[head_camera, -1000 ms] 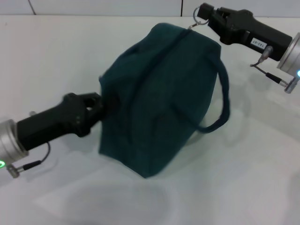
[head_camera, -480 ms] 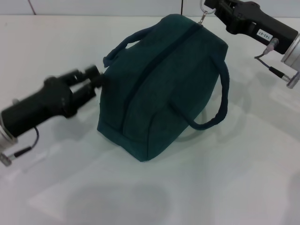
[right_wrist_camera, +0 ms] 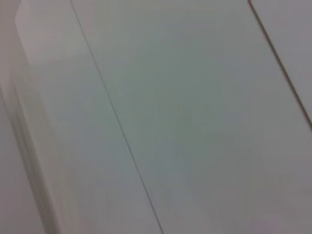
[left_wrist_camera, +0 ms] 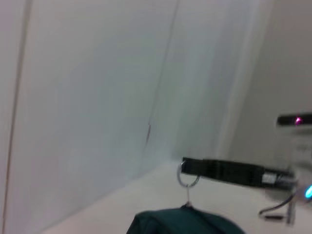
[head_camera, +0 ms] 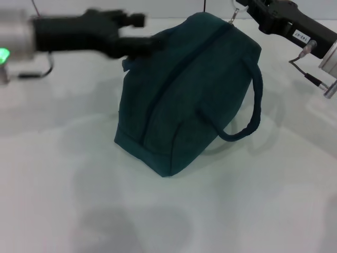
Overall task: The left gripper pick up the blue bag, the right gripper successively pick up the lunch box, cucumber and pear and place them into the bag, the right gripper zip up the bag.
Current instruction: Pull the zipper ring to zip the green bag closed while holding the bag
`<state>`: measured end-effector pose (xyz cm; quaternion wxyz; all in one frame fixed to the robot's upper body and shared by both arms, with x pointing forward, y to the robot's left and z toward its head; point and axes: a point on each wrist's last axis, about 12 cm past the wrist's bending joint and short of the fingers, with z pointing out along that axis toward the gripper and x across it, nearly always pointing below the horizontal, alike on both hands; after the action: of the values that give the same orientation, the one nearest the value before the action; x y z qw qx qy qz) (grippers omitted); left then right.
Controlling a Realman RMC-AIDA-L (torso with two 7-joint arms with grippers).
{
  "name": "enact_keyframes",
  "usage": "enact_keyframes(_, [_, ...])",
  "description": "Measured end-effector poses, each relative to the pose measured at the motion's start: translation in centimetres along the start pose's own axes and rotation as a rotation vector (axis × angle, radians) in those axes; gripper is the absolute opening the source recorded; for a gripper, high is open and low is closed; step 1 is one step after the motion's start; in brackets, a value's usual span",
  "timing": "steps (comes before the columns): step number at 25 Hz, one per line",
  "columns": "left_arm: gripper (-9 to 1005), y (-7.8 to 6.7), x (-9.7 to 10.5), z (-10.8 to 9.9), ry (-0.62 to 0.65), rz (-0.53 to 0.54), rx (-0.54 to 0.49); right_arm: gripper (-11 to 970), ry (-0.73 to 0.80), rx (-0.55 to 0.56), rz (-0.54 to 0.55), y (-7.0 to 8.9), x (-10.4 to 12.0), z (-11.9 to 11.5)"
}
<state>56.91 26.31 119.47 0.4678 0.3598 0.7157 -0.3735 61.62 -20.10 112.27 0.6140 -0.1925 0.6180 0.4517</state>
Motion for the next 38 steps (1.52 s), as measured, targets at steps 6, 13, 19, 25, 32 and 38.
enact_keyframes(6, [834,-4.3,-6.7,4.4,0.23,0.058,-0.048,16,-0.01,0.005,0.006,0.0,-0.1,0.0])
enact_keyframes(13, [897,-5.9,-6.4,7.5,0.352,0.04,-0.136,15,-0.008,-0.001,0.006,0.0,-0.1,0.2])
enact_keyframes(19, [894,-5.4,-5.5,8.1,0.402,0.042,-0.22,15,-0.007,-0.006,0.005,0.1,-0.1,0.2])
enact_keyframes(25, [762,-5.5,-4.8,8.5,0.435,0.09,-0.22,16,-0.009,-0.007,0.005,0.1,-0.1,0.2])
enact_keyframes(32, [495,-5.5,-4.9,8.6,0.431,0.108,-0.221,16,-0.008,-0.005,0.005,0.1,-0.1,0.2])
enact_keyframes(38, [312,-5.5,-5.0,8.6,0.429,0.111,-0.218,15,-0.01,0.0,0.007,0.0,-0.1,0.1])
